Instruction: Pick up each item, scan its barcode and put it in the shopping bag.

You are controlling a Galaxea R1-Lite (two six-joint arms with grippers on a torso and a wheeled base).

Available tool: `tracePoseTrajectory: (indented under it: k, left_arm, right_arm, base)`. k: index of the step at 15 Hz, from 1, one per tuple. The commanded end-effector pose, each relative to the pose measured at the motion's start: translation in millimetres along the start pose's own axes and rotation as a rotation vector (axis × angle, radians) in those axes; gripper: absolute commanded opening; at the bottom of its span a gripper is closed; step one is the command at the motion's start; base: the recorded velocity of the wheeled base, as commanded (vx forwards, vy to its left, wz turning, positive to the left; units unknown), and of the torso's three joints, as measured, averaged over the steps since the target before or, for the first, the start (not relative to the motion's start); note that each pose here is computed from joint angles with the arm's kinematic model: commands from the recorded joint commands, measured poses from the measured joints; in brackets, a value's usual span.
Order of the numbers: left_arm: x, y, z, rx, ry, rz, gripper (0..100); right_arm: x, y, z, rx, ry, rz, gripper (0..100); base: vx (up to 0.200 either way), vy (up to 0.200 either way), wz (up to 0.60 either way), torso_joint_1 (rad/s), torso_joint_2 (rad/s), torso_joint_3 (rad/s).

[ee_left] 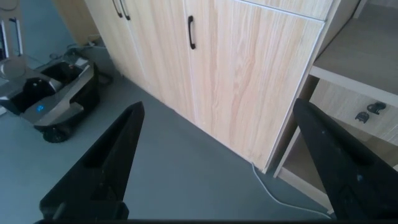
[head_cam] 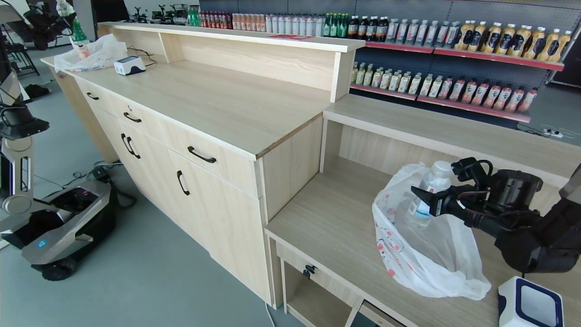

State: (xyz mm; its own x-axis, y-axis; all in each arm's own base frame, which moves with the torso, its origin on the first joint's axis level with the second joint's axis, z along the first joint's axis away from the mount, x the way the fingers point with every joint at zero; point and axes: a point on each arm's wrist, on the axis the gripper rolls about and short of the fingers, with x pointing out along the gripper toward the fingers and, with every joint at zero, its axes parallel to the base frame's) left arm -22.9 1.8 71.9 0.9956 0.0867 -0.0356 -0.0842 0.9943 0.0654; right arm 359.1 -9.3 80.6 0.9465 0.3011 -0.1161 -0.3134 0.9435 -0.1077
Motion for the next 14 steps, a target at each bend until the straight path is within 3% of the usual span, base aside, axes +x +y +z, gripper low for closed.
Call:
tracePoseTrajectory:
  k: [1,5,14]
  left_arm:
    - [0,0.0,0.0,0.000,0.000,0.001,100]
    - [0,0.0,0.0,0.000,0.000,0.001,100]
    - [0,0.0,0.0,0.000,0.000,0.001,100]
  right_arm:
    - [13,4,-17,0.003,0.011,0.018,0]
    - [28,7,-28,-0.016,-0.049,0.082,0]
    - [54,9,-49,-0.022,-0.070,0.108,0]
  base:
    - [0.000,0.000,0.00,0.000,0.00,0.000]
    - [0.000,0.000,0.00,0.000,0.00,0.000]
    - [0.000,0.000,0.00,0.000,0.00,0.000]
